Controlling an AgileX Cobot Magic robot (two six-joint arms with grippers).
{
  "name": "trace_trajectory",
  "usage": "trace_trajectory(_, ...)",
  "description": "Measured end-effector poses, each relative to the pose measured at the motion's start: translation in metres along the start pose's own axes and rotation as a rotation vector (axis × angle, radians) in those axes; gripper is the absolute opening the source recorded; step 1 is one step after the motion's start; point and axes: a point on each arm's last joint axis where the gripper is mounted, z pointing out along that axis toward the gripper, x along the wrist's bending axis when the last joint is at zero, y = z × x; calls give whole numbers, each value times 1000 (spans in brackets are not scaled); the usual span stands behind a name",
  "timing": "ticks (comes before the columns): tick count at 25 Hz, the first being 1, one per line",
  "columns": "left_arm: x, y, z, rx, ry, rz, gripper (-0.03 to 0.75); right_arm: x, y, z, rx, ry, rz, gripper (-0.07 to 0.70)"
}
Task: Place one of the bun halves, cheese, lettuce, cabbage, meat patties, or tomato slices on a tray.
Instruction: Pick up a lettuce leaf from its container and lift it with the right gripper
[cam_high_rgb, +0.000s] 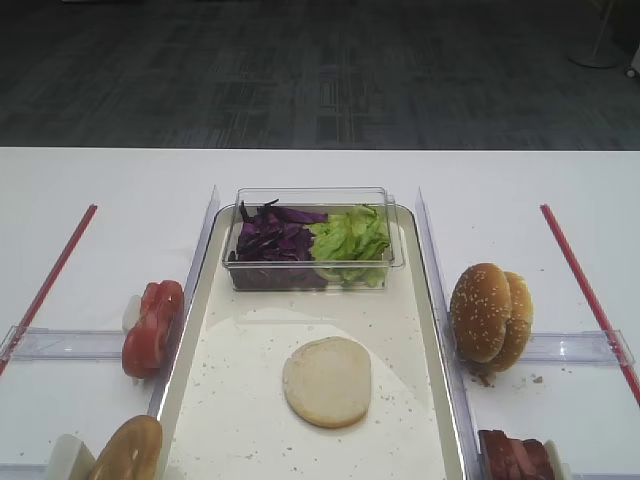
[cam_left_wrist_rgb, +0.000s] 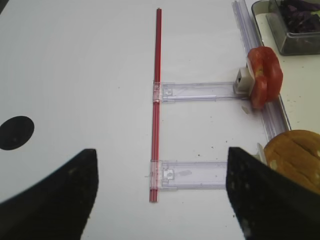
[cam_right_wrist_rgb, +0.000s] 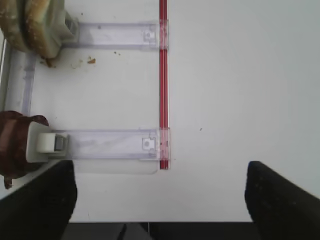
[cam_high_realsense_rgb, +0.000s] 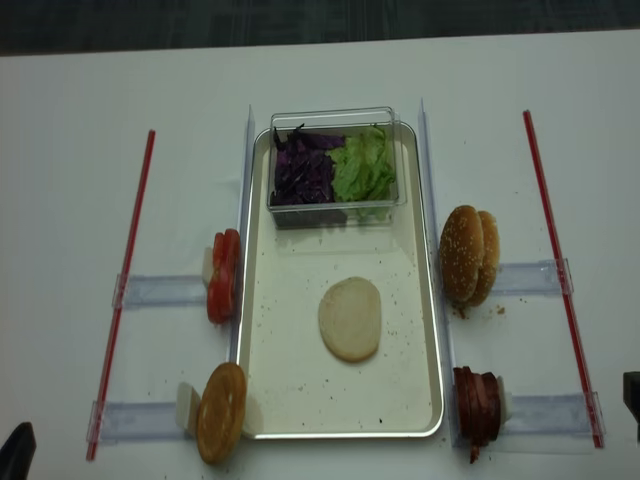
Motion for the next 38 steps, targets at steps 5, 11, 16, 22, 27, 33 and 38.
trace_trajectory(5, 0, 0, 0, 0, 0, 0, 491, 0, 14, 22, 182, -7, 11, 692)
trace_trajectory(11, 0, 0, 0, 0, 0, 0, 491, 0, 22, 43, 333, -9, 19, 692)
trace_trajectory(16, 0, 0, 0, 0, 0, 0, 491, 0, 25, 57, 416, -7, 28, 692)
trace_trajectory(22, 0, 0, 0, 0, 0, 0, 491, 1, 31, 64, 458, -3, 36, 692)
trace_trajectory(27, 0, 0, 0, 0, 0, 0, 491, 1, 47, 72, 474, -1, 41, 692)
trace_trajectory(33, 0, 0, 0, 0, 0, 0, 491, 2, 96, 100, 517, -3, 45, 692)
trace_trajectory(38, 0, 0, 0, 0, 0, 0, 491, 3, 148, 141, 549, -2, 38, 692)
